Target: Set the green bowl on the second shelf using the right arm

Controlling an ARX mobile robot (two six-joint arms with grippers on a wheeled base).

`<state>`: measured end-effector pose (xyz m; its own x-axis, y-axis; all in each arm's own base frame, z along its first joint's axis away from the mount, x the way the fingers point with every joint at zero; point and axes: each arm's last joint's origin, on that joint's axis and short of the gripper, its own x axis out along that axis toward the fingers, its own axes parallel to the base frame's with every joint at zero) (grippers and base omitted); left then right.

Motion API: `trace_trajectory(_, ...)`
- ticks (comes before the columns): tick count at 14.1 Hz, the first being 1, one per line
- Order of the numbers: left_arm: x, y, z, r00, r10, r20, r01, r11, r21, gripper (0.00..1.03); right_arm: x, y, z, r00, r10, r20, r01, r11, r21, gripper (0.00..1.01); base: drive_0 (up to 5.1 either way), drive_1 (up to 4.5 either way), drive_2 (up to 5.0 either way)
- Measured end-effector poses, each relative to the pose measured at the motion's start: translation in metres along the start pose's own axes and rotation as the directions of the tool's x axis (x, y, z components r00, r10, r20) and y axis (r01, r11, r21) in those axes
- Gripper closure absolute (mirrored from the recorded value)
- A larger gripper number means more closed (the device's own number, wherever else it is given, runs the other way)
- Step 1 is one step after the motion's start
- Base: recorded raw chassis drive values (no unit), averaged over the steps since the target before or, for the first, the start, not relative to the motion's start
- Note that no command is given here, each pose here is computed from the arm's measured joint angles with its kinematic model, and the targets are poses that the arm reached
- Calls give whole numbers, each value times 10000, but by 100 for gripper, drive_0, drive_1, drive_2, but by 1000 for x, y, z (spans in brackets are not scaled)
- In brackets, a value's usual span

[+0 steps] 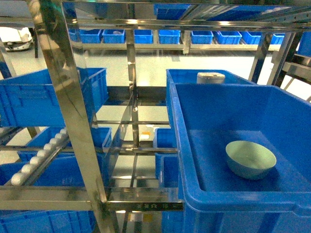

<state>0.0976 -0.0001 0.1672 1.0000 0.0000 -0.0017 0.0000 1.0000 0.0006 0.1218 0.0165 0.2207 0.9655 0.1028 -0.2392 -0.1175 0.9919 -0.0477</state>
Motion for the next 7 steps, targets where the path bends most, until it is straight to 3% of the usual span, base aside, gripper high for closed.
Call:
trace_trajectory(1,0,0,0,10000,4,0,-4,10000,0,5,1,0,1,9985,-195,519,190,9998,94,6,0,0,0)
trace_trajectory(2,0,0,0,10000,8,4,-8,10000,0,5,0,-1,-2,9810,-824,1756,771,9963,373,17,0,0,0)
trace_trajectory(3,0,0,0,10000,15,-8,-15,10000,0,5,-2,-3,-9,9671,-1053,2316,954,9940,535,27,0,0,0)
trace_trajectory(5,0,0,0,10000,-8,0,8,10000,0,5,-2,-12,-20,9666,-1124,2303,1016,9931,583,51,0,0,0)
trace_trajectory(6,0,0,0,10000,8,0,-8,10000,0,5,-3,-16,-26,9646,-1387,2242,1271,9897,652,64,0,0,0)
trace_trajectory(7,0,0,0,10000,0,-4,0,10000,0,5,-4,-15,-30,9658,-1237,2280,1125,9917,617,77,0,0,0)
